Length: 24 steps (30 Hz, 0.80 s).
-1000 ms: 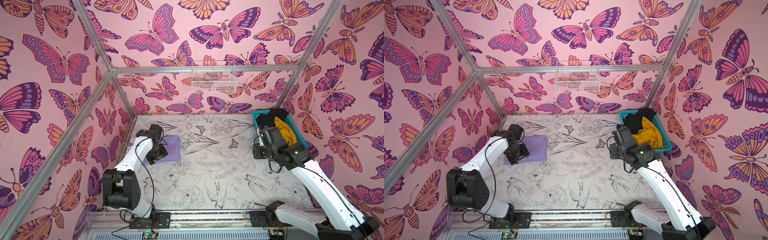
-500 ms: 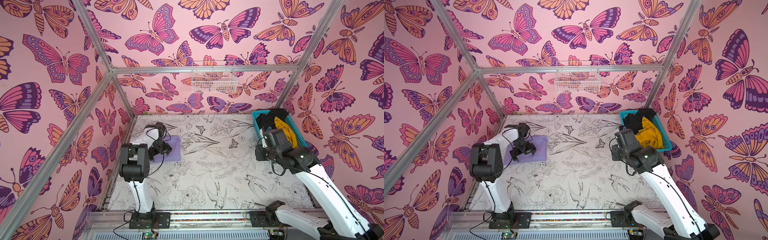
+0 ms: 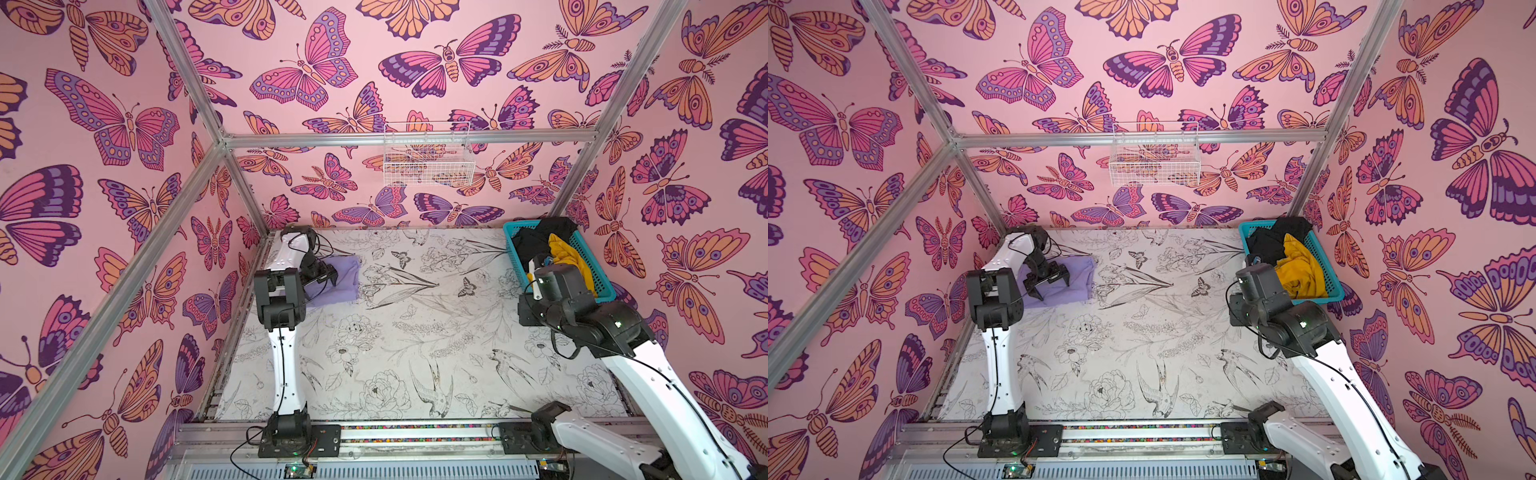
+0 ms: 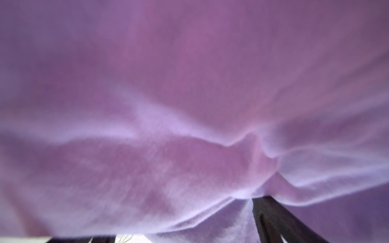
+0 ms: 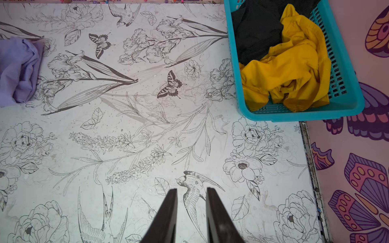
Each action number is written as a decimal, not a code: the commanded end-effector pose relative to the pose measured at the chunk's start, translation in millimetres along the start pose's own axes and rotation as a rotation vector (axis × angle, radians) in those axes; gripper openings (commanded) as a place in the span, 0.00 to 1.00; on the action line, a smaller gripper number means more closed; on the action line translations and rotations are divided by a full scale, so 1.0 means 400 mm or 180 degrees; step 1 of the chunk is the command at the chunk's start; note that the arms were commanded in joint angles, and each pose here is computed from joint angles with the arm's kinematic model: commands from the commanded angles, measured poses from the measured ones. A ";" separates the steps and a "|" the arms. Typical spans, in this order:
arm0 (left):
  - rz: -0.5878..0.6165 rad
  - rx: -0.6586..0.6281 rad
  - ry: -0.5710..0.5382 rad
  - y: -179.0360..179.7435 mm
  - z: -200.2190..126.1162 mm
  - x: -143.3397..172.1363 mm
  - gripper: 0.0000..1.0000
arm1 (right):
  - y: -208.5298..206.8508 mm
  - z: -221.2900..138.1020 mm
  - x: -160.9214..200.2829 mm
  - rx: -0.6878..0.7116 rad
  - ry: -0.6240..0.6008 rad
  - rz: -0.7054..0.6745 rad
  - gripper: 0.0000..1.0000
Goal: Fold and stack t-shirts
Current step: Move the T-shirt to the corner of the board.
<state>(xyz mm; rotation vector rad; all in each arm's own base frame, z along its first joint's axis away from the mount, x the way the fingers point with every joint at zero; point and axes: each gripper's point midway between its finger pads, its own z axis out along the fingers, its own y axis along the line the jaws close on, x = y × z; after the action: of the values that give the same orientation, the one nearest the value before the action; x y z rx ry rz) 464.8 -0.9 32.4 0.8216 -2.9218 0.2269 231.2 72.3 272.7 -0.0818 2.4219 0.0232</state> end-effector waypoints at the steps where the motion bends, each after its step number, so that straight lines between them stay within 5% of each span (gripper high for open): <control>1: 0.0063 0.0089 0.0025 -0.014 0.011 -0.050 1.00 | -0.024 -0.019 0.008 0.0113 0.0019 0.0042 0.29; 7: 0.0080 0.0077 -0.0308 -0.020 0.010 -0.141 1.00 | -0.039 -0.038 0.034 0.0129 0.0046 0.0090 0.29; 13: 0.0219 0.0110 -0.0470 -0.037 -0.068 -0.124 1.00 | -0.033 -0.025 0.046 0.0100 0.0087 0.0122 0.29; 21: 0.0905 -0.0277 -0.1698 -0.101 -0.413 0.108 1.00 | -0.006 0.036 0.031 0.0017 -0.0077 0.0118 0.34; 24: 0.0887 0.0155 -0.2305 -0.085 -0.547 0.251 1.00 | -0.015 0.054 0.003 0.0118 -0.0308 0.0138 0.58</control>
<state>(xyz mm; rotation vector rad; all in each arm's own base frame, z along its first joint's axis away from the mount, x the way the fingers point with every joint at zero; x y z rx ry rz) 437.3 -50.9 192.5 0.4729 -3.4737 0.0042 227.5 68.1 242.5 -0.0507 2.4361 0.0108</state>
